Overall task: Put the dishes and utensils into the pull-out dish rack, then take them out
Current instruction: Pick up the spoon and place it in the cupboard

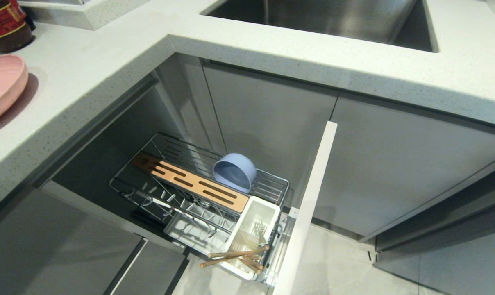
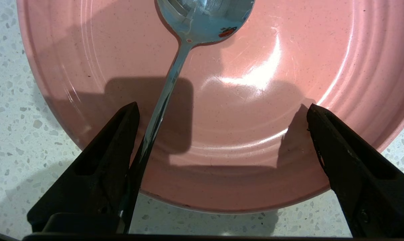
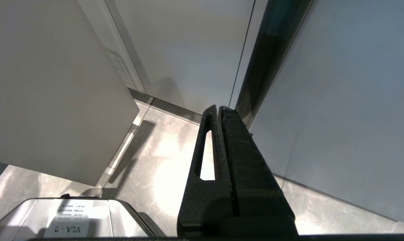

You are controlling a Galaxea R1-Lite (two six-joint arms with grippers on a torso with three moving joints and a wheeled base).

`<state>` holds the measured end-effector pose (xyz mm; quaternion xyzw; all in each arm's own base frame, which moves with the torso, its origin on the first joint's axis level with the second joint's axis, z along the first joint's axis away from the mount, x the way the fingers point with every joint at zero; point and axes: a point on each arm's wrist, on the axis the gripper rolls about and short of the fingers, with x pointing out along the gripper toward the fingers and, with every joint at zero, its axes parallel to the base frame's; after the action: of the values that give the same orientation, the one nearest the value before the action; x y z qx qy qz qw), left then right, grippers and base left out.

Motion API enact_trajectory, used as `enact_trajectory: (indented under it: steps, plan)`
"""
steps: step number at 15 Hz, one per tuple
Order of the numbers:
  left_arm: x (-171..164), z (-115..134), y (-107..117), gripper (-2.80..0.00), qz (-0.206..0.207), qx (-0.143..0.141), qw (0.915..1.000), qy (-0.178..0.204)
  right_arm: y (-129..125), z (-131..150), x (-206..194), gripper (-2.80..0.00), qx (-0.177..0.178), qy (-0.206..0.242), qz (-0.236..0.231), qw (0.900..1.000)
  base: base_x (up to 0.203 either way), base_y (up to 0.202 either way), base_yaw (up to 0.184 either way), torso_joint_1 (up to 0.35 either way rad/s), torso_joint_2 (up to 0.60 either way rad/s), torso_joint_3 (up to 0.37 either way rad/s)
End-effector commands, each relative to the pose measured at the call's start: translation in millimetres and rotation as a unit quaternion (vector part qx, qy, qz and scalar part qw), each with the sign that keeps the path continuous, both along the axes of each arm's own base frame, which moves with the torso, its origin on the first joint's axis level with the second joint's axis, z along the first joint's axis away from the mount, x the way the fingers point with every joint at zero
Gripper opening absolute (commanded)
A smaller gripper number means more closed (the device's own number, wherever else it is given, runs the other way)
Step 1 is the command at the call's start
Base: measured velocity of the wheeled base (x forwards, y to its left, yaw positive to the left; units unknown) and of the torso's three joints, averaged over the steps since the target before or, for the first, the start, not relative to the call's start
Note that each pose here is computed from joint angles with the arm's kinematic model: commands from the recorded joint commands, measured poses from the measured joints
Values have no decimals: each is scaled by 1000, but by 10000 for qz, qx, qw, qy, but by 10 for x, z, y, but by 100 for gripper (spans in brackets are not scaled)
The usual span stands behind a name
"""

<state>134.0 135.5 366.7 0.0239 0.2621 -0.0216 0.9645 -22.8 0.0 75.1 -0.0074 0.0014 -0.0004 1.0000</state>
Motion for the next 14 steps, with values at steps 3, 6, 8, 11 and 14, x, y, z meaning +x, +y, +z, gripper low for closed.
enact_trajectory:
  steps: [3, 6, 8, 11, 14]
  plan:
    - [3, -4, 4, 0, -25, -6, 10000, 6, 0, 0, 0, -280, -2, 2, 2, 10000, 0, 0, 0, 0, 0, 0]
    - [12, -3, 15, -280, -19, -3, 10000, 10, 0, 0, 0, -280, -2, 2, 3, 10000, 0, 0, 0, 0, 0, 0]
    - [8, 0, 10, -280, -19, 3, 10000, 5, 0, 0, 0, -280, -2, 2, 4, 10000, 0, 0, 0, 0, 0, 0]
    - [8, 0, 10, -280, -19, 3, 10000, 5, 0, 0, 0, -280, -2, 2, 2, 10000, 0, 0, 0, 0, 0, 0]
    - [-4, 8, -5, -280, -16, 10, 10000, -7, 0, 0, 0, -280, -2, 2, 3, 10000, 0, 0, 0, 0, 0, 0]
